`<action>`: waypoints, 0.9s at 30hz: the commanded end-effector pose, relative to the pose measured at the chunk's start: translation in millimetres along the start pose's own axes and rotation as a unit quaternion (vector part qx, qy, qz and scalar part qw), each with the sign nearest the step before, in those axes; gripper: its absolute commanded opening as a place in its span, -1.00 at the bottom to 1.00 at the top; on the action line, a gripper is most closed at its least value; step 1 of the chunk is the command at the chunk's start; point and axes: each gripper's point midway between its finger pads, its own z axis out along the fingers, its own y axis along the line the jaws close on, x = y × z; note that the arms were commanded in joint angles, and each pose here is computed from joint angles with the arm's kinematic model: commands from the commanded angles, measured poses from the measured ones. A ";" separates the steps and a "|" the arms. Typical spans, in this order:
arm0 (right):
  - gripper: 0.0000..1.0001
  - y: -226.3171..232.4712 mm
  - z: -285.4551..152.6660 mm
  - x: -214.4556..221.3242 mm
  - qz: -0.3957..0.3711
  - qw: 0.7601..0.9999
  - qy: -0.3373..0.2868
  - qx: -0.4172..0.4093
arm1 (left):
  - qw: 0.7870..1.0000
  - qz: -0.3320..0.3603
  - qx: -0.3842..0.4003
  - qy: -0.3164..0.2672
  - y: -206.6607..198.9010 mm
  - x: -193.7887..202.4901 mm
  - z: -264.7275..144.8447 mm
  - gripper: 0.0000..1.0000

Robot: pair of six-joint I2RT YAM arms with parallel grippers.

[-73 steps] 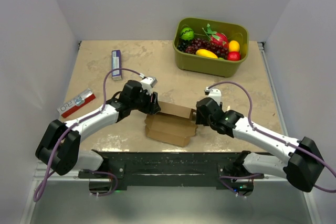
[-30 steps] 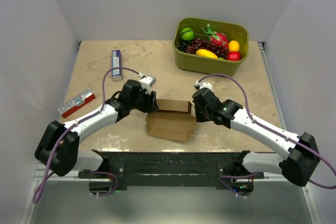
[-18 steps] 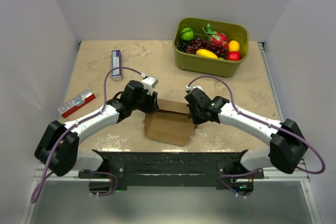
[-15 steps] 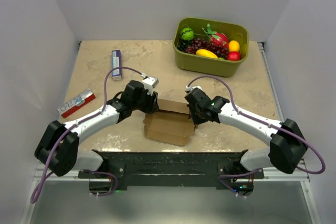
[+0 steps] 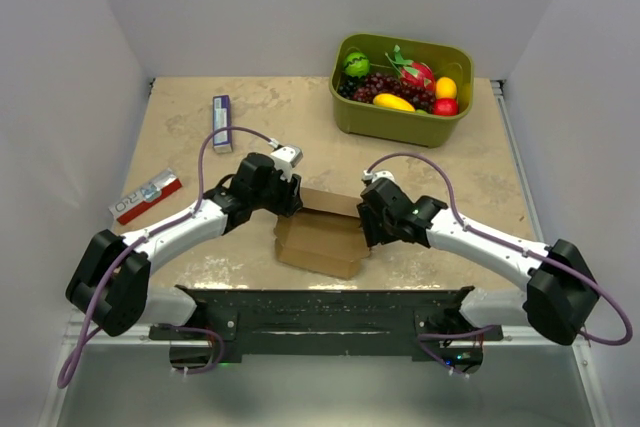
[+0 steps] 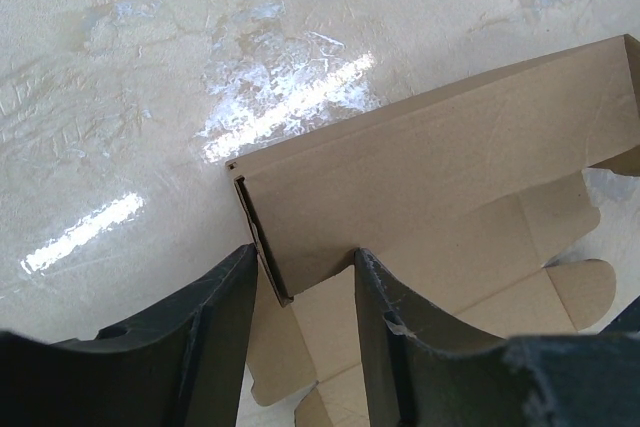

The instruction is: Fold the paper box

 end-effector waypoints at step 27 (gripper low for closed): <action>-1.00 28.8 -16.1 -12.3 -0.049 0.995 0.065 -0.053 | 0.997 0.051 -0.049 -0.005 10.2 -12.4 -3.3 -0.13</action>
